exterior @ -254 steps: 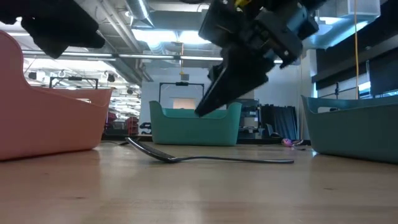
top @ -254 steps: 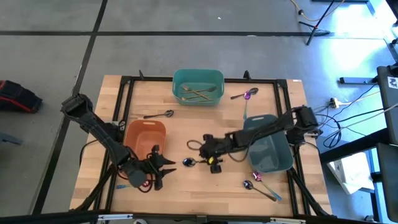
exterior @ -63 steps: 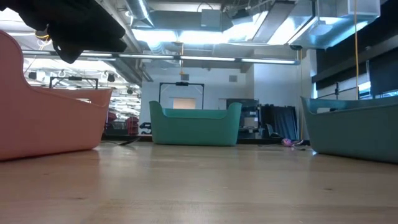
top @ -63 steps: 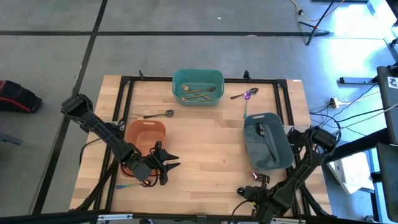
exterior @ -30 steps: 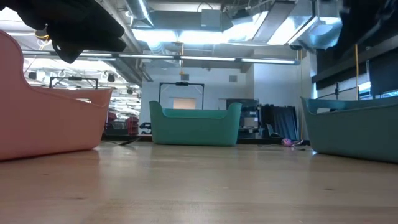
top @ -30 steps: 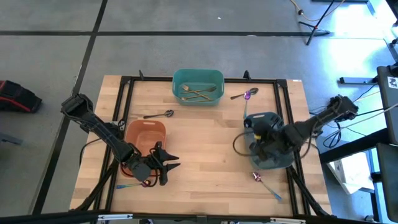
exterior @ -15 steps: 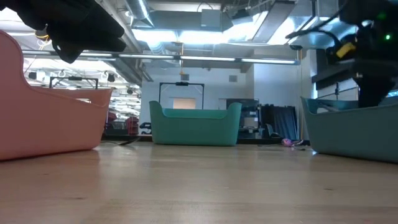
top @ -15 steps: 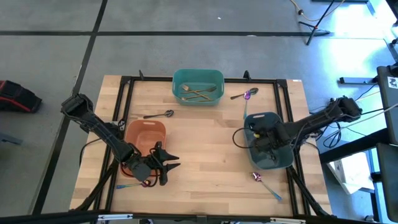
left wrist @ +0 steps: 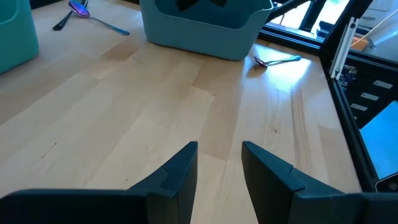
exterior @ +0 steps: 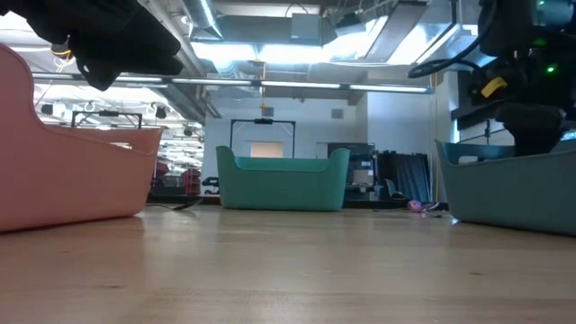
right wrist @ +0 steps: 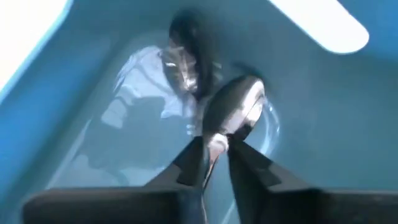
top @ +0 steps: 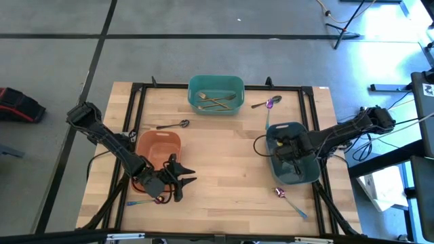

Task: Sort silverware by color (type)
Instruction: Put the black spoon into the blue bin

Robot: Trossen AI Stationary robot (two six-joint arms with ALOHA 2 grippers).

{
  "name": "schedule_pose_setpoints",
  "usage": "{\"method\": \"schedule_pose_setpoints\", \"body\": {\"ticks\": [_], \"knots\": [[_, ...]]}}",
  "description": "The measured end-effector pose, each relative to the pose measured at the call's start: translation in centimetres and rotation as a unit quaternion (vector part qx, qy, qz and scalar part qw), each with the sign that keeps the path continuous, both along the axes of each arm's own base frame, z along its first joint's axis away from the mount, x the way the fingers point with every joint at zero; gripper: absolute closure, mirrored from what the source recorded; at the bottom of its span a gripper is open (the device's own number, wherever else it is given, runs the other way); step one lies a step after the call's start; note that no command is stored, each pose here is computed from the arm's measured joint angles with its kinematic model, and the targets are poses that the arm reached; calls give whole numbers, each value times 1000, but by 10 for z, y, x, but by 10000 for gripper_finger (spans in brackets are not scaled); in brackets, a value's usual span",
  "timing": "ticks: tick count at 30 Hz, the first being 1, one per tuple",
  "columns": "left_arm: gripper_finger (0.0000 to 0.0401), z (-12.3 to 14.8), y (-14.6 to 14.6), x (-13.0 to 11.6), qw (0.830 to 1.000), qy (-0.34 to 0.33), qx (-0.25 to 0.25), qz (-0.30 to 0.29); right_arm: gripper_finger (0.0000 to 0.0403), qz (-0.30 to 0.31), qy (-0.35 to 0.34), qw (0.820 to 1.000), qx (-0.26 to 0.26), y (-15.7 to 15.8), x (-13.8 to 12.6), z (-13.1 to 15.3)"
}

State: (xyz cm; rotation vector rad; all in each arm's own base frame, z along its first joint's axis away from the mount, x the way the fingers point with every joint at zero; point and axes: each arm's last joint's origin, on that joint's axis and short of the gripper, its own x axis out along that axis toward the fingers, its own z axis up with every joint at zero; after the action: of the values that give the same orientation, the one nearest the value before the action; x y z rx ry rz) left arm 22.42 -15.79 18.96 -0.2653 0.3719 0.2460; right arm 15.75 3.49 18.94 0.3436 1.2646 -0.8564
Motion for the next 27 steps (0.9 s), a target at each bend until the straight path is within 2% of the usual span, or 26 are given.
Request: {"method": "schedule_pose_setpoints", "body": {"ticks": [4, 8, 13, 19, 23, 27], "knots": [[280, 0, 0, 0, 1000, 0, 1, -1, 287, 2, 11, 1000, -15, -1, -1, 5], [280, 0, 0, 0, 1000, 3, 13, -5, 253, 4, 17, 1000, -25, 0, 1, 24], [280, 0, 3, 2, 999, 7, 32, -7, 241, 34, -55, 996, -59, 2, 18, 49], [280, 0, 14, 9, 997, 18, 76, -4, 240, 118, -162, 971, -133, 6, 45, 60], [280, 5, 25, 19, 994, 22, 106, 8, 240, 153, -195, 951, -186, 8, 60, 64], [280, 21, 36, 35, 990, 27, 140, -3, 240, 198, -216, 932, -214, 12, 76, 59]]}}
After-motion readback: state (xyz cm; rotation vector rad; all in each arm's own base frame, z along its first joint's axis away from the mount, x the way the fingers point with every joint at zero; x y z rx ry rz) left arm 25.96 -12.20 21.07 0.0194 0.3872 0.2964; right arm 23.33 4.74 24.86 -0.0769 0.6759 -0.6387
